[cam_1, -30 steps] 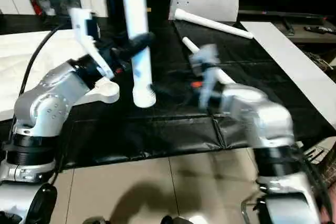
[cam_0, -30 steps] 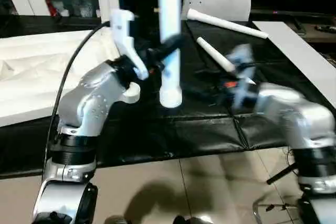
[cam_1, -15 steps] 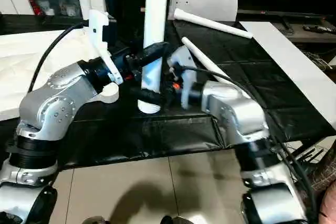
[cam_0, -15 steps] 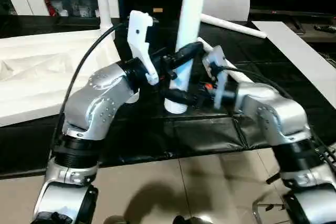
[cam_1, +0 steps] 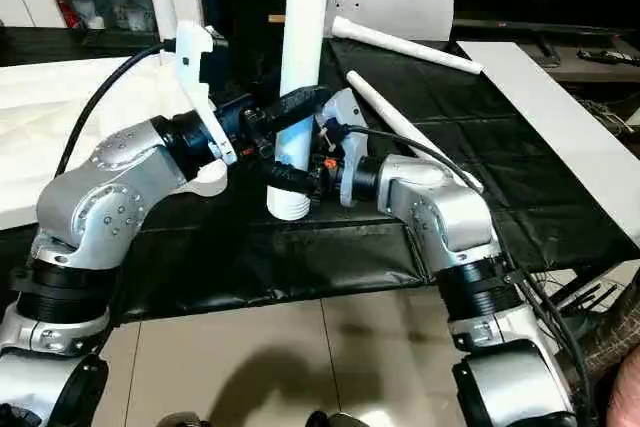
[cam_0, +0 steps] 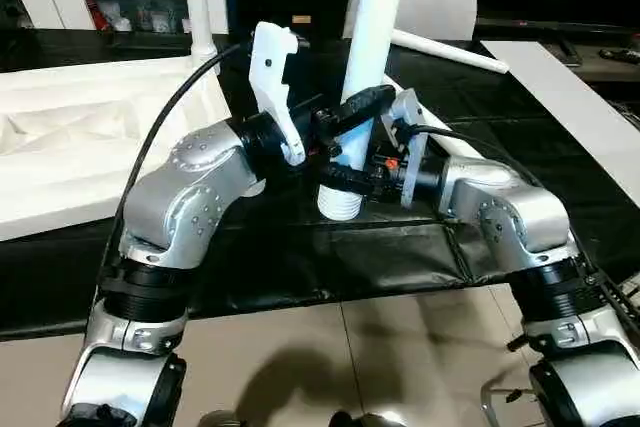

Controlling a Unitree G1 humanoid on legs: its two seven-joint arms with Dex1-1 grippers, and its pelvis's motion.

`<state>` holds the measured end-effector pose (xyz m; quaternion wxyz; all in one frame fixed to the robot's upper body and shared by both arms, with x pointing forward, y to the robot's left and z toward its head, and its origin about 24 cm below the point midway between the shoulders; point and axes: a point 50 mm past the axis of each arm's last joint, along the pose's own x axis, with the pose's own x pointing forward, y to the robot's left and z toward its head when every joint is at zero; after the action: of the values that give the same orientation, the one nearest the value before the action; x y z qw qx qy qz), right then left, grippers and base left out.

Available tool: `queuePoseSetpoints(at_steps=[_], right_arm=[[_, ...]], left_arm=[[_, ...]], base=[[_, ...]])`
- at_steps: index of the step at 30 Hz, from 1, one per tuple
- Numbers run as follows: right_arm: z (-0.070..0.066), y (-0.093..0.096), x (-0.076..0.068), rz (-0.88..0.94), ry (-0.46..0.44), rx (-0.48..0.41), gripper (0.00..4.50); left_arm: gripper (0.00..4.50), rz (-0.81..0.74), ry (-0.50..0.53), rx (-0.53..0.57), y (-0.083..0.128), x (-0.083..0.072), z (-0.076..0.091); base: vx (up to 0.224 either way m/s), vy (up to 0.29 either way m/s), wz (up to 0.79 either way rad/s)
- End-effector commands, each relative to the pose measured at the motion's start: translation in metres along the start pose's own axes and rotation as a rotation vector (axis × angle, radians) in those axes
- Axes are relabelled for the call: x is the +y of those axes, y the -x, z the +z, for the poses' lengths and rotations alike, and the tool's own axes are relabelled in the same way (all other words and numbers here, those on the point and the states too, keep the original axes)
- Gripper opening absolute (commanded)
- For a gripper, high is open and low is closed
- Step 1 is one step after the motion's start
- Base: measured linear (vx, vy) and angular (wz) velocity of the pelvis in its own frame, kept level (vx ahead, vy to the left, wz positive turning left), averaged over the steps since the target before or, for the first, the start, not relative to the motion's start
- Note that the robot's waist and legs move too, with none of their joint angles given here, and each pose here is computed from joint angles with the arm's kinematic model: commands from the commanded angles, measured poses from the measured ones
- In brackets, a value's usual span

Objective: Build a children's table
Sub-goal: Insert table leg to table base

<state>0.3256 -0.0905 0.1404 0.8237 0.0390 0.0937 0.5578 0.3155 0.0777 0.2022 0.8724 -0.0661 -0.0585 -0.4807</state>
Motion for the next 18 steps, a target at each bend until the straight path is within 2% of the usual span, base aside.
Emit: queuePoseSetpoints(at_steps=[1,9,11,12,16,17,18], right_arm=[[0.007,0.004,-0.004,-0.017,0.003,-0.017,2.13],[0.004,0.003,-0.005,-0.018,-0.026,-0.031,1.93],[0.003,0.003,-0.005,-0.020,-0.032,-0.036,1.93],[0.003,0.003,-0.005,-0.020,-0.032,-0.036,1.93],[0.001,0.002,-0.005,-0.028,-0.037,-0.039,1.93],[0.000,0.001,-0.006,-0.035,-0.042,-0.040,1.93],[-0.001,0.001,-0.006,-0.037,-0.043,-0.040,1.93]], left_arm=[[1.87,-0.051,-0.027,-0.004,-0.003,-0.009,0.004],[1.87,-0.096,-0.021,-0.039,-0.005,-0.016,0.012],[1.87,-0.118,0.028,-0.073,-0.006,-0.019,0.016],[2.43,-0.118,0.028,-0.073,-0.006,-0.019,0.016],[2.66,-0.198,0.107,-0.156,-0.007,-0.030,0.027],[2.78,-0.261,0.159,-0.201,-0.007,-0.040,0.032],[2.91,-0.270,0.166,-0.207,-0.008,-0.041,0.033]], base=[[0.000,0.000,0.00],[0.000,0.000,0.00],[0.000,0.000,0.00],[0.000,0.000,0.00],[0.000,0.000,0.00],[0.000,0.000,0.00],[0.000,0.000,0.00]])
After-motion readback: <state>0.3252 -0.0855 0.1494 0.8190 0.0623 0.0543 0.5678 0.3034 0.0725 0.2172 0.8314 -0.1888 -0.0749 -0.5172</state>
